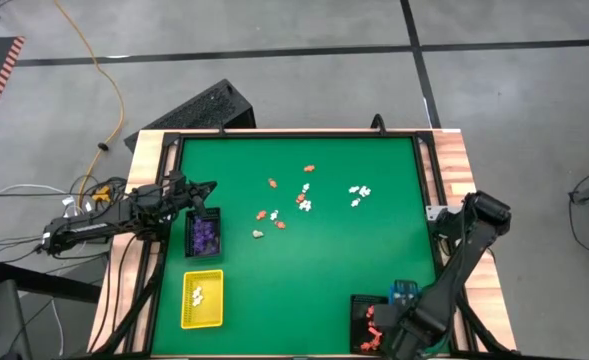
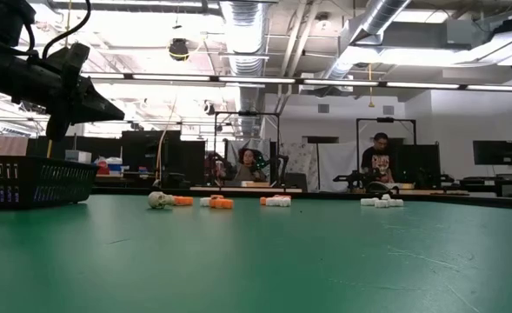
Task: Sort Halloween decoration
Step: Put the orange skeleton toy into the bottom black basket
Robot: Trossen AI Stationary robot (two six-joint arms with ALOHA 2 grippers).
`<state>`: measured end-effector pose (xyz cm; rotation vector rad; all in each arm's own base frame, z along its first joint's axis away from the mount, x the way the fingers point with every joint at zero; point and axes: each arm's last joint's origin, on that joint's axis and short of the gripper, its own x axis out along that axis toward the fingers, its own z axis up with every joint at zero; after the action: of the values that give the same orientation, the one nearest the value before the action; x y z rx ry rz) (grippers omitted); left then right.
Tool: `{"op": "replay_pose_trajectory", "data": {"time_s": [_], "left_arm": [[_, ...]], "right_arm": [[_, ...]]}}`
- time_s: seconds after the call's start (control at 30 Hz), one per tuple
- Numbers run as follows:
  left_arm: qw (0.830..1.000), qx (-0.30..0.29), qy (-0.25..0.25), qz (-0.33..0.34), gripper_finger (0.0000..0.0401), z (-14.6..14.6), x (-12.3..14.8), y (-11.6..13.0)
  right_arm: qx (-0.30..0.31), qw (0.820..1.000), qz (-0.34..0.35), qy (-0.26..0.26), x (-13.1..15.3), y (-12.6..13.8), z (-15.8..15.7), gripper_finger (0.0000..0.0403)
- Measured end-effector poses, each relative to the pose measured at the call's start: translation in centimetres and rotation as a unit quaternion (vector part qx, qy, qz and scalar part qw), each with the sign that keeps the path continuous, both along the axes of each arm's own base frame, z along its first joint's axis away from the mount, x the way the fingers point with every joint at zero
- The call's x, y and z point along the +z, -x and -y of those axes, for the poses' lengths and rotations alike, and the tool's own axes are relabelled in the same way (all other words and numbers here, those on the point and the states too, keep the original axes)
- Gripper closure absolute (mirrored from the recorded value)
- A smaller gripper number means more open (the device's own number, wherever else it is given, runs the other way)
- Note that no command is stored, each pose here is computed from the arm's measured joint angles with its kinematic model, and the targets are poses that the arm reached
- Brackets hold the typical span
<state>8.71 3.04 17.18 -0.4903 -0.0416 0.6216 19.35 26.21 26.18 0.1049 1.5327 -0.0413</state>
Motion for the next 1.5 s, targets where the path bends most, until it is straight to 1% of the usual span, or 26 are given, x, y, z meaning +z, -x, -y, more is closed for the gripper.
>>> {"op": "replay_pose_trajectory", "data": {"time_s": [0.07,0.1,0.17,0.2,0.27,0.37,0.47,0.53,0.6,0.67,0.77,0.83,0.9,1.0,1.13,1.27,1.4,1.5], "left_arm": [[1.0,0.0,0.0,0.0,0.0401,0.0,0.0,0.0],[1.0,0.0,0.0,0.0,0.0401,0.0,0.0,0.0],[1.0,0.0,0.0,0.0,0.0401,0.0,0.0,0.0],[1.0,0.0,0.0,0.0,0.0401,0.0,0.0,0.0],[1.0,0.0,0.0,0.0,0.0401,0.0,0.0,0.0],[1.0,-0.003,0.001,0.0,0.0401,0.0,0.0,0.0],[1.0,-0.011,0.001,0.0,0.0401,0.1,0.0,0.0],[1.0,-0.014,0.0,-0.001,0.0401,0.1,0.0,0.0],[1.0,-0.015,-0.003,-0.003,0.0401,0.1,0.0,-0.1],[1.0,-0.016,-0.013,-0.01,0.0401,0.1,0.0,0.0],[1.0,-0.017,-0.019,-0.014,0.0401,0.1,0.0,0.0],[1.0,-0.017,-0.019,-0.014,0.0401,0.1,0.0,0.0],[1.0,-0.017,-0.019,-0.014,0.0401,0.1,0.0,-0.1],[1.0,-0.014,-0.019,-0.014,0.0401,0.1,0.0,0.0],[1.0,-0.012,-0.017,-0.012,0.0401,0.0,0.0,0.0],[1.0,-0.011,-0.017,-0.012,0.0401,0.0,0.0,0.0],[1.0,-0.005,-0.017,-0.012,0.0401,0.0,0.0,0.0],[1.0,-0.003,-0.017,-0.012,0.0399,0.0,0.0,0.0]], "right_arm": [[-0.006,0.996,0.062,0.06,1.5,-0.7,0.8,0.0237],[-0.013,0.991,0.096,0.096,2.2,-1.2,1.4,0.0237],[-0.036,0.974,0.151,0.163,3.3,-2.2,2.9,0.0237],[-0.046,0.966,0.17,0.189,3.8,-2.6,3.7,0.0237],[-0.066,0.953,0.199,0.219,4.6,-3.3,5.3,0.0237],[-0.087,0.93,0.259,0.246,5.5,-3.6,7.9,0.0237],[-0.098,0.917,0.303,0.24,6.1,-3.8,10.6,0.0237],[-0.107,0.91,0.333,0.222,5.9,-4.0,12.6,0.0237],[-0.117,0.902,0.367,0.195,5.2,-4.6,14.5,0.0237],[-0.117,0.894,0.403,0.16,4.0,-5.5,16.2,0.0237],[-0.096,0.873,0.462,0.119,1.5,-7.3,18.3,0.0237],[-0.083,0.86,0.49,0.115,-0.3,-8.5,19.7,0.0237],[-0.082,0.851,0.502,0.13,-2.1,-9.6,20.9,0.0237],[-0.067,0.848,0.5,0.161,-4.8,-11.7,22.2,0.0234],[-0.031,0.838,0.516,0.175,-7.9,-14.9,22.5,0.0219],[-0.015,0.849,0.493,0.189,-10.6,-17.5,22.7,0.0193],[-0.01,0.854,0.492,0.17,-11.7,-19.4,22.8,0.0173],[-0.017,0.859,0.484,0.164,-12.7,-20.2,23.2,0.0169]]}}
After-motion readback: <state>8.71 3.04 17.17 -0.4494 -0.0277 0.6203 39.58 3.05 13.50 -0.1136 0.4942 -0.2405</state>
